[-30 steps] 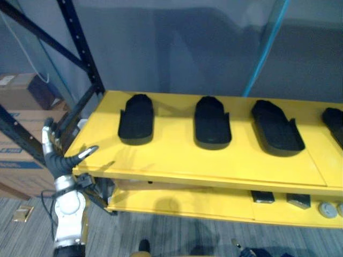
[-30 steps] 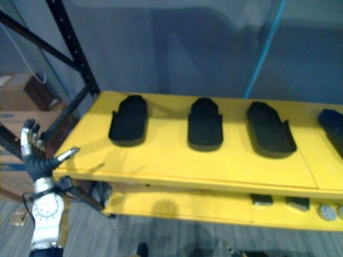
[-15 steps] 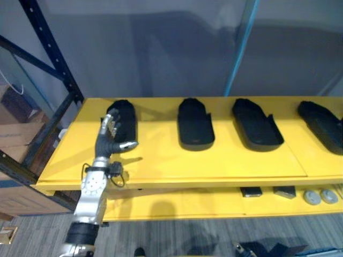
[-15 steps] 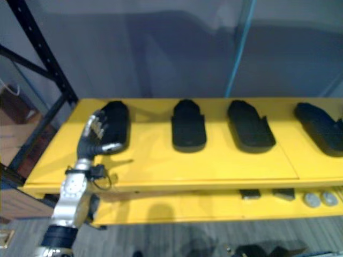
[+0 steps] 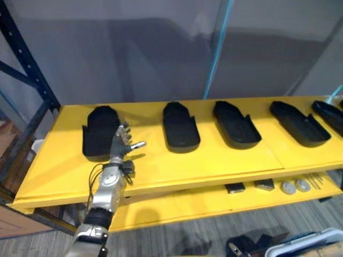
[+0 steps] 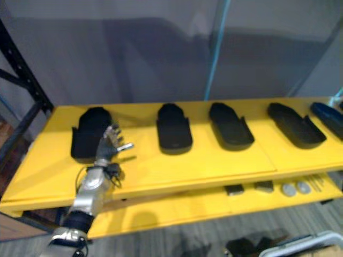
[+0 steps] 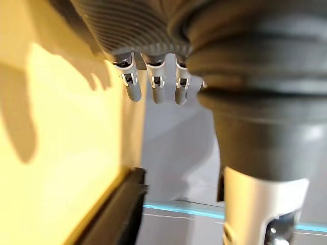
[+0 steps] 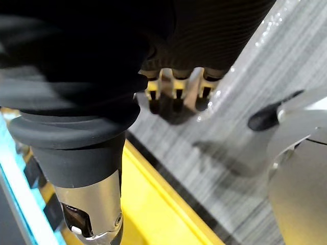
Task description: Walk over and take plastic housings, then place them on the shelf
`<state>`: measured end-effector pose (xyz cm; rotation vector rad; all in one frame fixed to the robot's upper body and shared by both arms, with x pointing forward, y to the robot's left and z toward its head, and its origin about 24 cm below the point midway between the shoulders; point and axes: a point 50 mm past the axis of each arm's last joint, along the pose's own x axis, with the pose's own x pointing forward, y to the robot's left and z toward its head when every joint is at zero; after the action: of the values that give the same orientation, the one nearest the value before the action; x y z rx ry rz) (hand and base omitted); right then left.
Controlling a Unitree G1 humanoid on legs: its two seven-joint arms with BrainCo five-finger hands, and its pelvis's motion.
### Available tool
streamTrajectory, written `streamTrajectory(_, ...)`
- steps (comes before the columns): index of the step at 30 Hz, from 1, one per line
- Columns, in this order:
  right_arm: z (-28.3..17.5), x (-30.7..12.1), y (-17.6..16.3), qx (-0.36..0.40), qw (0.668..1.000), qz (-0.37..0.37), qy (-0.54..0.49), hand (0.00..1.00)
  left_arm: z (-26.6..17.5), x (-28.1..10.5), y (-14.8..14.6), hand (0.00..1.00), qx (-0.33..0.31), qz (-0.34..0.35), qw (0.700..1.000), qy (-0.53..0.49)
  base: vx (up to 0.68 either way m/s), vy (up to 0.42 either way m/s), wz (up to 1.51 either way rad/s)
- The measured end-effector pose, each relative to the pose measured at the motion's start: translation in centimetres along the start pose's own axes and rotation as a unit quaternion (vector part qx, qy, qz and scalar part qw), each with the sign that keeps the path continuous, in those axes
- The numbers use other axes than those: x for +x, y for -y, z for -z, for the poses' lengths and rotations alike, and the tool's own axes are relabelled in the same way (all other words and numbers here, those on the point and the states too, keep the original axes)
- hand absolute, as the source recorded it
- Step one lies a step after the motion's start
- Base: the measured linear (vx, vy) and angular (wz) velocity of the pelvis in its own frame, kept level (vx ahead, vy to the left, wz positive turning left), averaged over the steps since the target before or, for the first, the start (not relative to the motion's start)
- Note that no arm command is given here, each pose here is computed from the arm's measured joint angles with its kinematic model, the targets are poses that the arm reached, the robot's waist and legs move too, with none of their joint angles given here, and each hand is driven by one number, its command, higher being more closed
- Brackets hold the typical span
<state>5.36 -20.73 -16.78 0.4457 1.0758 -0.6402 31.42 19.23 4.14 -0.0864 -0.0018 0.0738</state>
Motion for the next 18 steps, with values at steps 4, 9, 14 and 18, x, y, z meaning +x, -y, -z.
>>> streamTrajectory(4, -0.5, 0.2, -0.8, -0.010, 1.000, -0.012, 0.005, 0.00, 0.8, 0.2, -0.5, 0.00, 0.007, -0.020, 0.999, -0.025, -0.04, 0.000, -0.21)
streamTrajectory(9, -0.5, 0.2, -1.2, -0.022, 1.000, -0.019, 0.005, 0.00, 1.0, 0.5, -0.6, 0.00, 0.011, -0.023, 0.999, -0.033, -0.07, 0.014, -0.06)
streamTrajectory(14, -0.6, 0.2, -1.2, -0.022, 1.000, -0.019, 0.006, 0.00, 1.0, 0.5, -0.7, 0.00, 0.013, -0.036, 0.999, -0.032, -0.08, 0.029, -0.02)
streamTrajectory(18, -0.2, 0.1, -0.9, -0.019, 1.000, -0.015, 0.001, 0.00, 0.3, 0.9, -0.7, 0.00, 0.011, -0.045, 0.999, -0.020, -0.02, 0.020, 0.08)
